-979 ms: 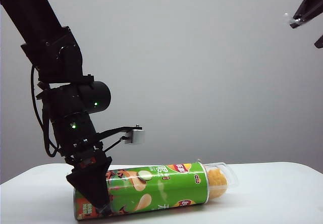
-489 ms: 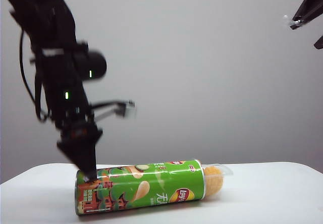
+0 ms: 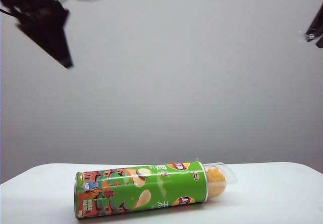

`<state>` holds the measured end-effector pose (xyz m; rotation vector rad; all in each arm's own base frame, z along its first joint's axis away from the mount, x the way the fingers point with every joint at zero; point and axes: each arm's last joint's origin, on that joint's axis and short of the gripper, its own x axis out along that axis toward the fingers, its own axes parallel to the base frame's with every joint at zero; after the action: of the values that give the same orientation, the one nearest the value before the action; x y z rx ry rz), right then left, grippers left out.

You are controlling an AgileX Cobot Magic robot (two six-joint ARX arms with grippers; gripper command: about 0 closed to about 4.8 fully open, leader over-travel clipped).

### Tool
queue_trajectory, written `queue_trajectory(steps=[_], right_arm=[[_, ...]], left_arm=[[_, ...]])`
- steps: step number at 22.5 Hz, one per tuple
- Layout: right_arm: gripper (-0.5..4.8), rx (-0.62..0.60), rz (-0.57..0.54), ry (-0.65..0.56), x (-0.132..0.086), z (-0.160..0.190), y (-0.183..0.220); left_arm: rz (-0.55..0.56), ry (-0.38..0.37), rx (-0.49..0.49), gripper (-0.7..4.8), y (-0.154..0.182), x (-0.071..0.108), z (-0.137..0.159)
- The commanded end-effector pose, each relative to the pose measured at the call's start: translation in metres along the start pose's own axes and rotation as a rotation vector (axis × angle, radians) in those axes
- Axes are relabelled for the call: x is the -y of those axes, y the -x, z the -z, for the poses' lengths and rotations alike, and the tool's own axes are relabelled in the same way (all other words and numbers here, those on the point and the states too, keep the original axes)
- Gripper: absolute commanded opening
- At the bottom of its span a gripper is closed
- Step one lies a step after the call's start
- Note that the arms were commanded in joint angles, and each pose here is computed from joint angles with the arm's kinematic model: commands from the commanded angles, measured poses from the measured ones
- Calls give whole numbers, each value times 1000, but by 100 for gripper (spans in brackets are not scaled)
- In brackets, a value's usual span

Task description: Pick up the green tub of chips from the desk, pull out the transparent container with the chips inside partially, and then place the chips back on the desk.

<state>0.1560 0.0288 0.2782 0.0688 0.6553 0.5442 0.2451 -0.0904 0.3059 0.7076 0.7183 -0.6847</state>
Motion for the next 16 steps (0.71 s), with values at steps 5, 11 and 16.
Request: queue_trajectory(steps=[5,11,16], right_arm=[[43,210,108,-17,-8,-1,24],[40,507,170,-99,-4,40,19],[40,693,178,-113,-2,71,15]], left_arm=[[-248,230,235,429,40,23,70],[-468,487,433,384,63,55,103],[-535,584,559,384,57,76,128]])
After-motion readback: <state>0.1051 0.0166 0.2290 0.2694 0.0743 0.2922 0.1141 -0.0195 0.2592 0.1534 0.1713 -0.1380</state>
